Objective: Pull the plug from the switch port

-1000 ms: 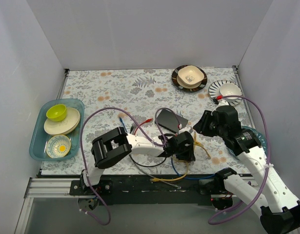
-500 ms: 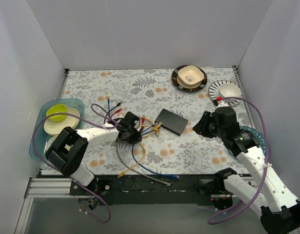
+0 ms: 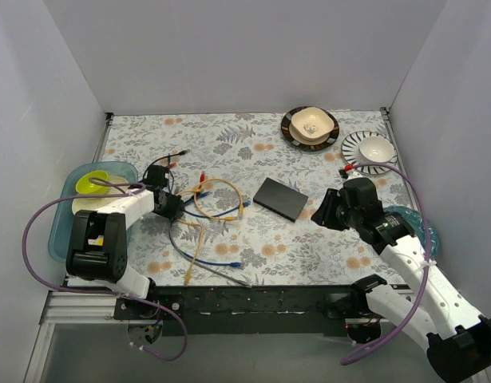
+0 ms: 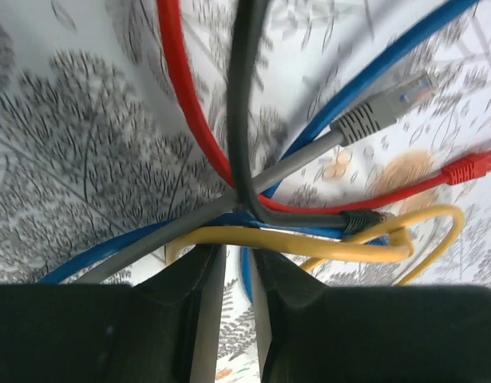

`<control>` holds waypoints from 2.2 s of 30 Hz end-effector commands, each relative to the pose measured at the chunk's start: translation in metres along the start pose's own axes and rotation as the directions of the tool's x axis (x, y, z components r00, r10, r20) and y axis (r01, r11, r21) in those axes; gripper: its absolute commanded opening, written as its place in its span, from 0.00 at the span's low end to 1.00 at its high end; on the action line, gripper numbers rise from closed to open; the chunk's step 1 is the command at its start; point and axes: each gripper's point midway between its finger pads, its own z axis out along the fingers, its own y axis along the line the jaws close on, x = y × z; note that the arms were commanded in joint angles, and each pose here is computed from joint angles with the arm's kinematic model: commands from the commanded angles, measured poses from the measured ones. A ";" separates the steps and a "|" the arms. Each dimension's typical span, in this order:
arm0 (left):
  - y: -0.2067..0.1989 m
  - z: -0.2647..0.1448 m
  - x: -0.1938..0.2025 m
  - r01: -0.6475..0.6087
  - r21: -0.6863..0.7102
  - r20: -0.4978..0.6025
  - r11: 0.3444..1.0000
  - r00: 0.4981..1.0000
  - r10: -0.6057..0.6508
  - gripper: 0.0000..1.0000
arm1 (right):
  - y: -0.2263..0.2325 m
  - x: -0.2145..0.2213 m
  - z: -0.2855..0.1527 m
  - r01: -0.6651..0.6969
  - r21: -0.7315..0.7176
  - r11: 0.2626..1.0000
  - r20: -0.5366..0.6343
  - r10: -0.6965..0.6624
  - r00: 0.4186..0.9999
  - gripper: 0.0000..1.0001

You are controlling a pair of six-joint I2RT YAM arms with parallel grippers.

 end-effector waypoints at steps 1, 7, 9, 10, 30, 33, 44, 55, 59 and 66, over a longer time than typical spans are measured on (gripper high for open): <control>0.007 0.012 -0.023 -0.061 -0.060 0.031 0.996 0.998 0.063 0.17 | 0.004 -0.005 0.003 0.025 -0.014 1.000 0.018 -0.025 1.000 0.38; -0.108 -0.082 0.018 -0.353 0.416 0.177 0.838 0.935 0.306 0.24 | 0.007 -0.016 0.005 0.053 0.010 0.999 0.037 -0.053 0.998 0.38; -0.124 -0.106 0.043 -0.419 0.477 0.223 0.772 0.908 0.355 0.27 | 0.009 -0.016 0.007 0.064 0.006 0.998 0.029 -0.064 0.998 0.38; -0.126 -0.117 0.072 -0.463 0.510 0.214 0.725 0.885 0.414 0.29 | 0.010 -0.019 0.008 0.067 0.006 0.998 0.037 -0.067 0.997 0.38; -0.007 0.010 0.161 -0.668 0.107 -0.126 0.736 0.726 0.677 0.15 | 0.009 -0.019 0.019 0.079 0.007 0.997 0.045 -0.080 0.996 0.38; -0.004 0.044 0.136 -0.634 -0.047 -0.145 0.772 0.769 0.622 0.14 | 0.008 -0.019 0.020 0.082 0.014 0.997 0.047 -0.083 0.995 0.38; -0.006 0.087 0.011 -0.210 -0.155 -0.124 0.965 0.973 0.192 0.14 | 0.001 -0.021 0.018 0.122 0.058 0.991 0.041 -0.125 0.991 0.38; -0.173 -0.044 0.037 -0.505 0.379 0.181 0.776 0.862 0.473 0.24 | -0.007 -0.015 0.038 0.105 0.098 0.990 0.005 -0.106 0.994 0.39; -0.182 -0.051 0.088 -0.534 0.467 0.135 0.705 0.831 0.540 0.25 | -0.025 0.015 0.057 0.051 0.120 0.991 -0.069 -0.043 0.997 0.30; -0.158 0.014 0.107 -0.519 0.351 0.035 0.780 0.839 0.543 0.17 | -0.046 0.033 0.088 -0.063 0.156 0.986 -0.114 0.081 0.990 0.01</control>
